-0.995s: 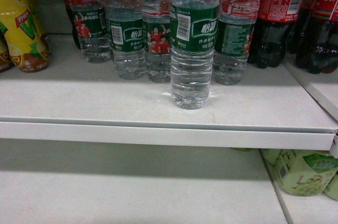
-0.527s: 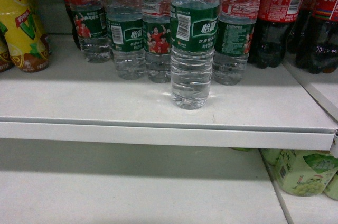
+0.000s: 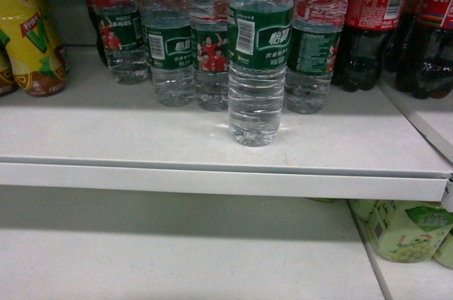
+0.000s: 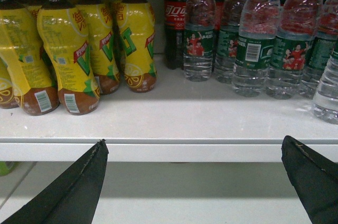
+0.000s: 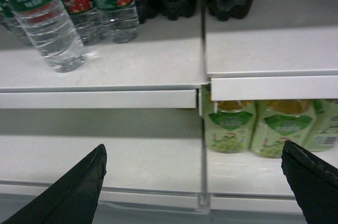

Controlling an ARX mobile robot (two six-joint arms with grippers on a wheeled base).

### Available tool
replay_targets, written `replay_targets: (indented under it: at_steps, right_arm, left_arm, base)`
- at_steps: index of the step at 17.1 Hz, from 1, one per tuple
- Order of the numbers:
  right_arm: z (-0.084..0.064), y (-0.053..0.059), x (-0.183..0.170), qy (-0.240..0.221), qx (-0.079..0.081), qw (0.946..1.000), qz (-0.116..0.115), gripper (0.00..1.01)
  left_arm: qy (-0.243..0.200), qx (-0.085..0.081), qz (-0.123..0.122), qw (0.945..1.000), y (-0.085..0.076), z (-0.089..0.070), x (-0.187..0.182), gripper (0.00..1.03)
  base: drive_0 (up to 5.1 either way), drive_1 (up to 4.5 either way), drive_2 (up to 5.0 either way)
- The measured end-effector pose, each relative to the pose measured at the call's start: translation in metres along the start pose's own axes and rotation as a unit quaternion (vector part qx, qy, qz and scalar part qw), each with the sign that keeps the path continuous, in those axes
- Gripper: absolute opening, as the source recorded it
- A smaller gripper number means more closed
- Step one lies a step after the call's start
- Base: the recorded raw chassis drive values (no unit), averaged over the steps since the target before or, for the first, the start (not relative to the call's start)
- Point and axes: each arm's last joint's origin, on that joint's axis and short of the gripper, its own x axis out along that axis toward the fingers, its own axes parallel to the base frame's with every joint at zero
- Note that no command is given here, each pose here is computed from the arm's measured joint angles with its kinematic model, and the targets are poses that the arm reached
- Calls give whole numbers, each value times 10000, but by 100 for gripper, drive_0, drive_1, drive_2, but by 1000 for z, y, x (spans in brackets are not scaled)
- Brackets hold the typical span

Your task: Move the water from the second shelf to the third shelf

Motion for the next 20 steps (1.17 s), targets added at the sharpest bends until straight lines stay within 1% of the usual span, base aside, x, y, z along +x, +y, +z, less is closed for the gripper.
replay_targets:
  at_steps: [1,3,5,6,7,9,10,11,12,13,14,15,16,18,20]
  right_arm:
    - [2,0,2,26,54,10000,80,98]
    - [6,1,3,28,93,9998,158,98]
    - [11,1,5,-55,95,9997,208,98]
    - [26,2,8,-299,68,9993,228,98]
    - [45,3,15,-517,17,9984,238,98]
    - [71,8,35,-678,-62,9971,354,98]
    - [86,11,48,-768,-103,9960,447,98]
    - [99,15,58,-882,-133,9945,555,98]
    - [108,22,71,-993,-173,9926,683,98]
    - [106,28,86,-906,-183,9929,746,98]
    - [98,33,99,-716,-186,9944,754,98]
    - [87,42,113,-512,-217,9951,816,98]
    - [78,51,122,-398,-279,9948,894,98]
    - [61,66,140,-182,-359,9937,1045,98]
    - [48,75,157,66,-370,9924,1176,98]
  left_arm:
    - [2,-2,10,10000,0,0,0,98]
    - [2,-2,4,10000,0,0,0,98]
    - [2,0,4,10000,0,0,0,98]
    - [2,0,4,10000,0,0,0,98]
    - [2,0,4,10000,0,0,0,98]
    - [2,0,6,10000,0,0,0,98]
    - [2,0,4,10000,0,0,0,98]
    - [2,0,4,10000,0,0,0,98]
    - [2,0,6,10000,0,0,0,98]
    - [2,-2,4,10000,0,0,0,98]
    - [2,0,4,10000,0,0,0,98]
    - [0,0,4,10000,0,0,0,98]
    - [2,0,6,10000,0,0,0,98]
    - [2,0,4,10000,0,0,0,98]
    - [2,0,6,10000,0,0,0,98]
  base:
    - [0,0,0]
    - [0,0,0]
    - [0,0,0]
    - [0,0,0]
    - [0,0,0]
    - [0,0,0]
    - [0,0,0]
    - [0,0,0]
    - [0,0,0]
    - [0,0,0]
    - [0,0,0]
    - [0,0,0]
    - [0,0,0]
    - [0,0,0]
    - [0,0,0]
